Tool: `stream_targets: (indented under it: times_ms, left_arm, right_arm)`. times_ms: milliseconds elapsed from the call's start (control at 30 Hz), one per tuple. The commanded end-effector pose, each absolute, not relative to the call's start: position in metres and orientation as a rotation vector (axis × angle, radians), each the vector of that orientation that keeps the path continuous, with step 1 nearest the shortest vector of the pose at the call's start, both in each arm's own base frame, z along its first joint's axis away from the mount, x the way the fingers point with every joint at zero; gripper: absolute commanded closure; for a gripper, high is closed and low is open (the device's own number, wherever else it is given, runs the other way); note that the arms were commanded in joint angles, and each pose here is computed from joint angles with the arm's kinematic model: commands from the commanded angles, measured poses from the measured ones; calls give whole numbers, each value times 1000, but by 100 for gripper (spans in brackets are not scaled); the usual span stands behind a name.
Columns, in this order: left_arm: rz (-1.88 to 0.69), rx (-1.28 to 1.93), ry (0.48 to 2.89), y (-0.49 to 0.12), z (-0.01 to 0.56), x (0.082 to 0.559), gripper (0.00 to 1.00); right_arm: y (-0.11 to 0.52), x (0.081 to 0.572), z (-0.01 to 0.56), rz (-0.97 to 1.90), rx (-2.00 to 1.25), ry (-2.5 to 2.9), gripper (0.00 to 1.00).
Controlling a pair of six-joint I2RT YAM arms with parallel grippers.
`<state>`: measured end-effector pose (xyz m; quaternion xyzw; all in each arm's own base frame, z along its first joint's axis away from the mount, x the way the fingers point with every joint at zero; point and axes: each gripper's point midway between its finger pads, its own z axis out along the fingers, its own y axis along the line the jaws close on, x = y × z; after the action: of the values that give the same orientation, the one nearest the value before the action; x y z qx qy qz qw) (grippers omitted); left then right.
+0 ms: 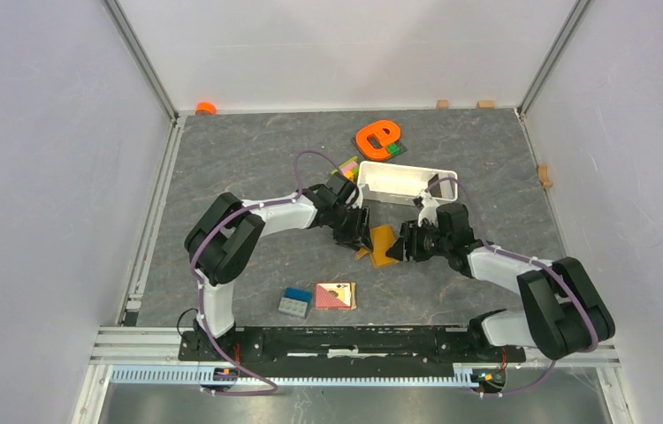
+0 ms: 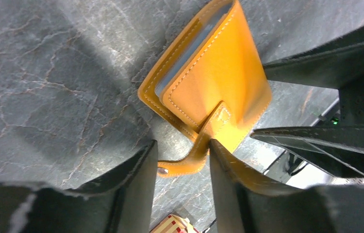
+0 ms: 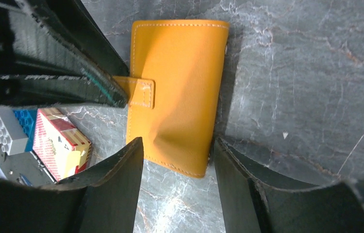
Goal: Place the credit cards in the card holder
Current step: Close the card holder at the center of the board.
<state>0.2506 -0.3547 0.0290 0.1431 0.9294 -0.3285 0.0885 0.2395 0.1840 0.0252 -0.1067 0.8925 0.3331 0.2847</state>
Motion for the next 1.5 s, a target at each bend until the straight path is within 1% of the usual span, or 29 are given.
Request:
stream_targets:
  times_ms: [0, 167, 300, 433, 500, 667, 800, 867, 900, 1000, 1067, 1167, 1300, 1367, 1467]
  left_arm:
    - [-784, 468, 2832, -336, 7, 250, 54]
    - [-724, 473, 2883, -325, -6, 244, 64]
    - [-723, 463, 2903, -324, -10, 241, 65]
    - [-736, 458, 2906, -326, -10, 240, 66]
    - [-744, 457, 2909, -326, -10, 239, 67]
    - [-776, 455, 2905, -329, -9, 238, 68]
    - [-811, 456, 2867, -333, 2, 240, 67]
    - [-803, 462, 2834, -333, 15, 247, 61]
    - [-784, 467, 2809, -332, 24, 254, 54]
    - [-742, 419, 2700, -317, 64, 284, 33]
    - [-760, 331, 2614, -298, 99, 305, 26]
    - [-775, 190, 2500, -264, 140, 333, 20]
    - [-725, 119, 2370, -230, 188, 350, 16]
    - [-700, 88, 2329, -215, 201, 355, 14]
    - [-702, 45, 2287, -200, 216, 359, 13]
  right_arm:
    - [176, 225, 17, 928, -146, 2412, 39]
    - [176, 217, 16, 991, -88, 2389, 38]
    - [183, 216, 20, 1070, -55, 2353, 39]
    - [192, 225, 28, 1126, -34, 2299, 43]
    - [197, 230, 31, 1137, -43, 2285, 48]
    - [211, 239, 34, 1161, -78, 2266, 69]
    - [213, 247, 39, 1150, -89, 2242, 89]
    - [212, 253, 45, 1112, -108, 2233, 98]
    - [209, 257, 48, 1072, -112, 2235, 100]
    - [191, 273, 52, 869, -146, 2271, 100]
    - [175, 285, 62, 702, -174, 2279, 100]
    - [146, 300, 77, 400, -207, 2308, 100]
    - [115, 305, 96, 50, -265, 2360, 100]
    - [107, 303, 107, -123, -306, 2373, 100]
    - [106, 295, 120, -335, -389, 2371, 100]
